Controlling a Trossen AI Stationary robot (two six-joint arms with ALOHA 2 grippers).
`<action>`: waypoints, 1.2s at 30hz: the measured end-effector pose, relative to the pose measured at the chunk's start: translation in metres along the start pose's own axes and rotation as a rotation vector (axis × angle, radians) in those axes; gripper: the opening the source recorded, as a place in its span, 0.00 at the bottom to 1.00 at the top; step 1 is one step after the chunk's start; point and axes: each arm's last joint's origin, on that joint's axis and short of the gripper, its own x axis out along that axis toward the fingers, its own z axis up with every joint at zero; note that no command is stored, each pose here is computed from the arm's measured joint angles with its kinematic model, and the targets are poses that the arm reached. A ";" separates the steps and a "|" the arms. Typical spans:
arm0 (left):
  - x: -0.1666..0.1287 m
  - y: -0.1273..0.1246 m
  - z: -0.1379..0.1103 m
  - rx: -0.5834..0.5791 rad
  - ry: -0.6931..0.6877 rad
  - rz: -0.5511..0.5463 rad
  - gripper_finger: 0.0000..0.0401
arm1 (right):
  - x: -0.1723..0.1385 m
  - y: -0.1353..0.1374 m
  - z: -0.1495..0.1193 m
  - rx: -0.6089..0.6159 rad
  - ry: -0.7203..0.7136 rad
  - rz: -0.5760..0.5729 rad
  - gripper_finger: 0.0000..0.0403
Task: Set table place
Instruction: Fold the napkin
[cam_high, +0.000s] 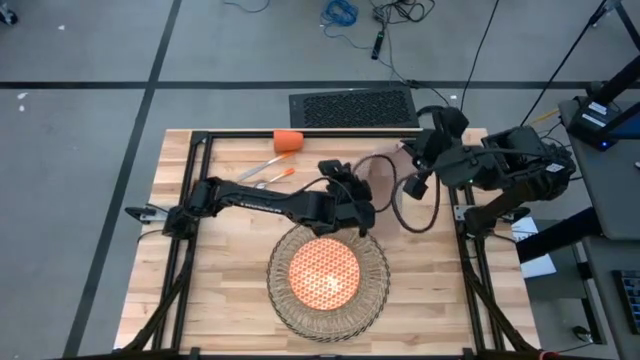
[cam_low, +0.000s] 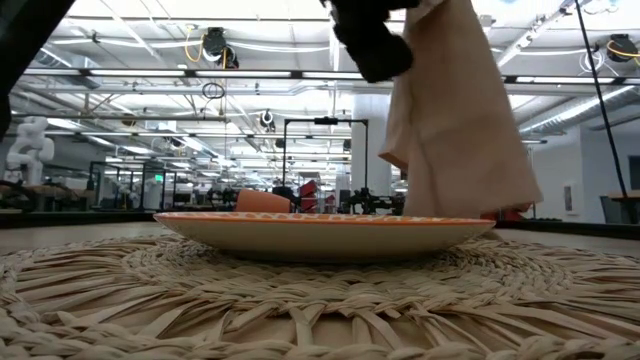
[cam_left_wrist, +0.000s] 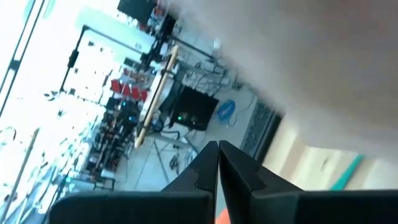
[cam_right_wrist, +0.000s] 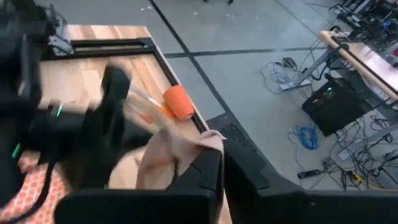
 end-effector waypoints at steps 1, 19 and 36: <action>-0.002 0.008 -0.002 -0.005 0.009 -0.001 0.00 | -0.002 0.002 -0.001 -0.002 0.002 0.008 0.00; -0.052 0.161 -0.044 -0.363 -0.042 -0.514 0.00 | -0.015 0.024 -0.005 0.019 -0.009 0.123 0.00; -0.048 0.013 -0.123 -0.705 -0.220 -0.426 0.29 | -0.002 0.013 0.012 0.071 -0.100 0.003 0.00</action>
